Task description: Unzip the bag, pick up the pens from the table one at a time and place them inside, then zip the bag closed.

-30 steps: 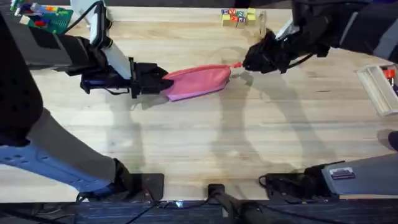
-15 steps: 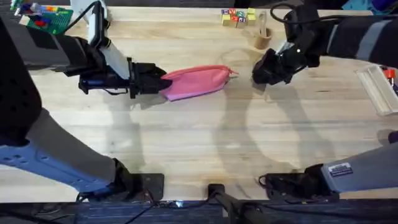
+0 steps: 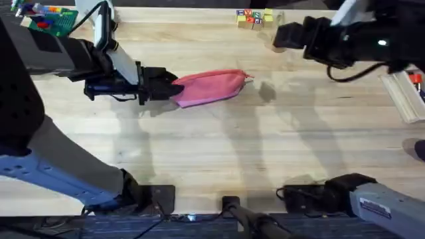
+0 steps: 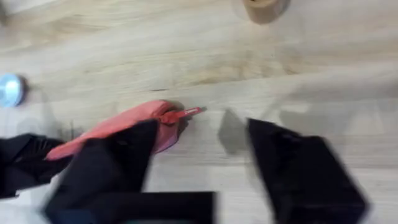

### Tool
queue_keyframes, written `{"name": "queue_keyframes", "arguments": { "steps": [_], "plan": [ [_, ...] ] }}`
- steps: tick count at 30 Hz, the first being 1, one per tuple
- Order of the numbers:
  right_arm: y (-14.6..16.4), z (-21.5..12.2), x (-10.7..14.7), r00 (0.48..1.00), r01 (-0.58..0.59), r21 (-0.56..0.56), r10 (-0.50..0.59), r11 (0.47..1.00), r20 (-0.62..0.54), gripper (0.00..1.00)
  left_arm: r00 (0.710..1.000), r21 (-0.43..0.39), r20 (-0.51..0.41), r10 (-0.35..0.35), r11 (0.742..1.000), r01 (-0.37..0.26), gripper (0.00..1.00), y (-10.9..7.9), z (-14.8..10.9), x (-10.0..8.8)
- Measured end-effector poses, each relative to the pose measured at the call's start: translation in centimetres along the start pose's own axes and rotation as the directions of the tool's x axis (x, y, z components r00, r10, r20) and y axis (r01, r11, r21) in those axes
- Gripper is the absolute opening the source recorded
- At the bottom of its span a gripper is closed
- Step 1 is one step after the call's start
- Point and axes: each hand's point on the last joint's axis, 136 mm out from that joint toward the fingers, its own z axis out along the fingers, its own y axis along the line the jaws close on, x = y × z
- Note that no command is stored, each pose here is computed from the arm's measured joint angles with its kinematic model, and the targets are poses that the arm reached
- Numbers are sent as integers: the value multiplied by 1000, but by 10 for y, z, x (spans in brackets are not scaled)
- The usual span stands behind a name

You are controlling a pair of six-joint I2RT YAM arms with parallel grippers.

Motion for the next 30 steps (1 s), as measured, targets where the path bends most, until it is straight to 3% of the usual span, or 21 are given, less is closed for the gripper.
{"name": "queue_keyframes", "arguments": {
  "steps": [2, 8, 9, 14, 15, 22, 28, 30],
  "plan": [
    [3, -11, 0, 1000, 27, -11, -26, 1000, 16, 991, 1000, 0, 0, 0, 1000, 0, 42, 0, 0, 0],
    [3, -26, 0, 998, 52, -17, -51, 999, 37, 996, 1000, 0, 0, 0, 1000, 0, 44, 0, 0, 0],
    [3, -26, 0, 998, 52, -17, -51, 999, 36, 996, 1000, 0, 0, 3, 1000, -3, 132, 0, 0, 0],
    [0, -26, 5, 998, 58, -7, -58, 998, 16, 996, 1000, -7, 2, -3, 1000, 3, 912, 1, -2, 0],
    [0, -26, 6, 998, 58, -5, -58, 998, 11, 996, 1000, -9, 2, -6, 1000, 6, 971, 1, -3, 0],
    [-3, -26, 12, 998, 60, 5, -60, 998, -13, 997, 1000, -10, 2, -2, 1000, 2, 993, 2, -3, 0],
    [-3, -26, 12, 997, 71, 5, -71, 997, -13, 997, 989, 33, -46, -139, 990, 140, 996, -14, -5, 1],
    [-3, -26, 12, 996, 88, 5, -88, 996, -14, 997, 984, 35, -90, -152, 987, 155, 996, -15, -8, 0]
  ]
}}
